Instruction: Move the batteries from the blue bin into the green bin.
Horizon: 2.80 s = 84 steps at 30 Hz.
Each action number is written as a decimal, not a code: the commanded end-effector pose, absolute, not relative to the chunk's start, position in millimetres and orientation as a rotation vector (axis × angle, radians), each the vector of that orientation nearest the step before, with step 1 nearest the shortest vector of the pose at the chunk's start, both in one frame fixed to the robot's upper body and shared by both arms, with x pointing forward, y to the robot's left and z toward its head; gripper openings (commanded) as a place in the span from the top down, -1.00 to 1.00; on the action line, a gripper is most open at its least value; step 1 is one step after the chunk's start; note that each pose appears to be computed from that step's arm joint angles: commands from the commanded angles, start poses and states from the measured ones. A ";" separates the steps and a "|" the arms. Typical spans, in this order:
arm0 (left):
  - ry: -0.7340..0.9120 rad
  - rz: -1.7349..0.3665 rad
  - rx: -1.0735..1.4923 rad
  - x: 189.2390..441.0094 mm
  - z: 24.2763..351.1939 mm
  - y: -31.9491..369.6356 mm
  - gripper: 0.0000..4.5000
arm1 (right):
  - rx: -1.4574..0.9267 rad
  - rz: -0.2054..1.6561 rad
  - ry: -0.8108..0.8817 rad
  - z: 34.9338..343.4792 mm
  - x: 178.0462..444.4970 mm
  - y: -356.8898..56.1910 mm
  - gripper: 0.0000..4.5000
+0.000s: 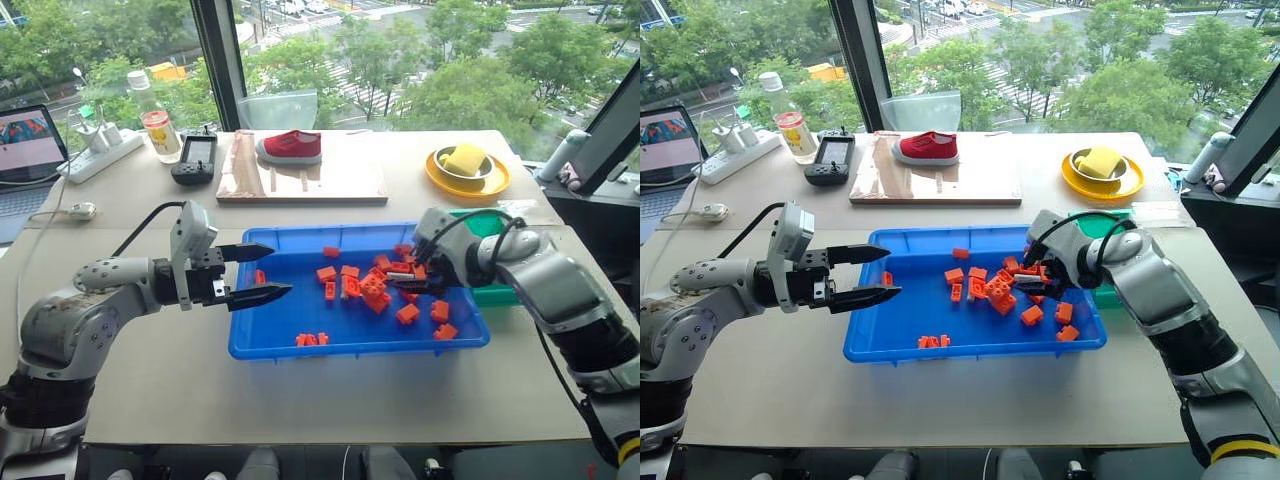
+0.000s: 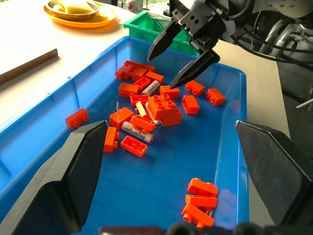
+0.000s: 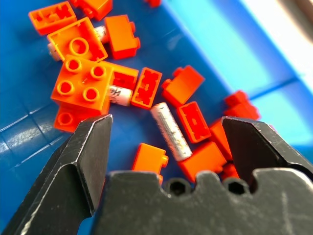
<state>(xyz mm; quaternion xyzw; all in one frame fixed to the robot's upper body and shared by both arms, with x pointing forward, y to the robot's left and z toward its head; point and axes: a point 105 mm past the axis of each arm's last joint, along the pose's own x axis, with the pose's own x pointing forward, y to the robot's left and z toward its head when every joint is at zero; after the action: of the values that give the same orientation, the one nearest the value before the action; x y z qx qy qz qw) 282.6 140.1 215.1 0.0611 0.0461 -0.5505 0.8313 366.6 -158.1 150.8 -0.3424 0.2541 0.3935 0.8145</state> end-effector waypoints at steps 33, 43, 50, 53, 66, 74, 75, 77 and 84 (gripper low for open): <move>0.067 -1.140 0.151 279.4 222.6 144.8 -1.00 | -0.749 0.840 0.371 219.9 351.9 -158.6 0.84; 0.070 -1.139 0.146 278.8 221.2 144.6 -1.00 | -0.636 0.272 0.327 276.8 356.1 -279.1 0.84; 0.070 -1.140 0.147 279.7 221.7 145.1 -1.00 | -0.621 0.229 0.392 254.3 352.3 -295.2 0.12; 0.070 -1.142 0.152 279.5 223.7 146.9 -1.00 | -0.613 0.235 0.398 248.9 351.1 -292.2 -0.33; 0.109 -1.112 0.199 273.8 224.2 162.9 -1.00 | -0.454 0.881 0.227 247.9 288.0 -148.0 -0.98; 0.082 -1.137 0.177 273.6 230.1 153.2 -1.00 | -0.444 0.869 0.293 207.3 302.4 -111.6 -0.98; 0.080 -1.136 0.177 274.1 230.3 153.2 -1.00 | -0.460 0.862 0.303 202.7 304.0 -109.0 -0.98; 0.076 -1.131 0.178 275.1 231.2 153.1 -1.00 | -0.480 0.853 0.315 197.2 305.8 -105.7 -0.98; 0.071 -1.137 0.174 274.0 233.3 150.5 -1.00 | -0.486 0.809 0.355 183.8 313.0 -102.4 -0.98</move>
<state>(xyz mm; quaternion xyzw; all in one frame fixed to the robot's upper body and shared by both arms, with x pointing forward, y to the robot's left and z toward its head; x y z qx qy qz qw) 278.5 155.1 223.6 0.0729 0.0532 -0.5287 0.8440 311.6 -105.2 178.3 -0.2237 0.1853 0.3944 0.8718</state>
